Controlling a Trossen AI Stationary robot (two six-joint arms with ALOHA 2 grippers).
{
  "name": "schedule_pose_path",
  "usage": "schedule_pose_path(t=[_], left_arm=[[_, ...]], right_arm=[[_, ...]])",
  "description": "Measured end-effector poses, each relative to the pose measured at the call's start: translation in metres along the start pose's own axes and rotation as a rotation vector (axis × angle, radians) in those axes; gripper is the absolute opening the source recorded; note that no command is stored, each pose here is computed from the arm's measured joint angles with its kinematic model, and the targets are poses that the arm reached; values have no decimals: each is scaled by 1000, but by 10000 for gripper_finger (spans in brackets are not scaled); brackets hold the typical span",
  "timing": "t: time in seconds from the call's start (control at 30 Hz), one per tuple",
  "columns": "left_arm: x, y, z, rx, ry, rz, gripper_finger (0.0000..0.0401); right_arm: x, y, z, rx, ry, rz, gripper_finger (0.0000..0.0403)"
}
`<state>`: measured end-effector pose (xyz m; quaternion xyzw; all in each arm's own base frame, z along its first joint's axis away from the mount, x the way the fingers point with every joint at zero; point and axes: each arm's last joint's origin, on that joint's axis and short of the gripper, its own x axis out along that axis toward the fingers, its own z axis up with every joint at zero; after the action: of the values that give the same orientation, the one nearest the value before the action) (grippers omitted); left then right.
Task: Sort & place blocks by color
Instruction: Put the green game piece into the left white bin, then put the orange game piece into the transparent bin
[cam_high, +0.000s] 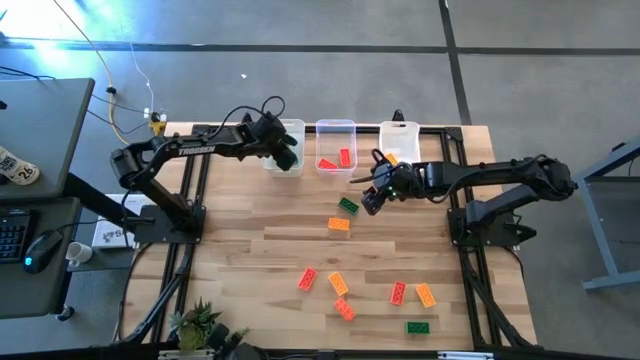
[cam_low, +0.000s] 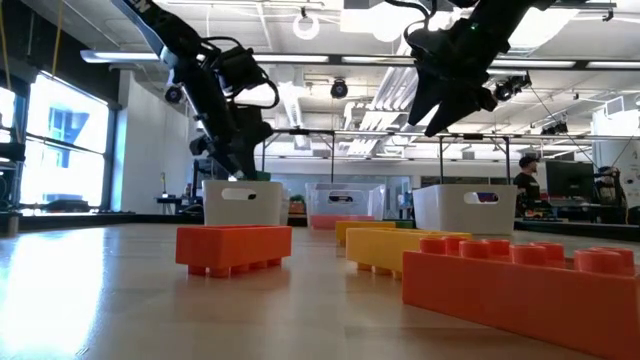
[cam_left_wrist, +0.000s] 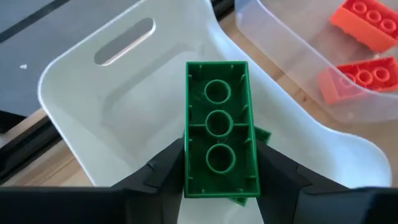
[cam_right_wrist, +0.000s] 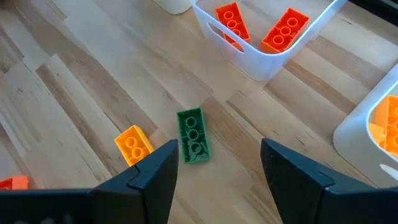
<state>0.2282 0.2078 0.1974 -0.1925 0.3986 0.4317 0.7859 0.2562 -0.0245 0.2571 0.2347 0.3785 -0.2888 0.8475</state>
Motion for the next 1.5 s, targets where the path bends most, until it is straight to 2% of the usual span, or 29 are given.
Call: schedule_pose_path(t=[0.37,0.6,0.93,1.1,1.33,1.5], left_arm=[[0,0,0,-1,-2,10,207],[-3,-3,3,41,-4,-36,212],[-31,-23,10,92,-73,-98,213],[-44,-38,3,145,-61,-136,213],[-52,-57,-4,193,-59,-178,213],[-55,-63,-7,213,-61,-187,213]], right_arm=[[-4,12,-10,-2,13,38,216],[-11,28,-24,-6,64,119,216],[-20,45,-41,-19,226,282,216],[-25,49,-54,69,311,267,221],[-34,55,-72,288,456,224,226],[-40,58,-85,455,526,142,225]])
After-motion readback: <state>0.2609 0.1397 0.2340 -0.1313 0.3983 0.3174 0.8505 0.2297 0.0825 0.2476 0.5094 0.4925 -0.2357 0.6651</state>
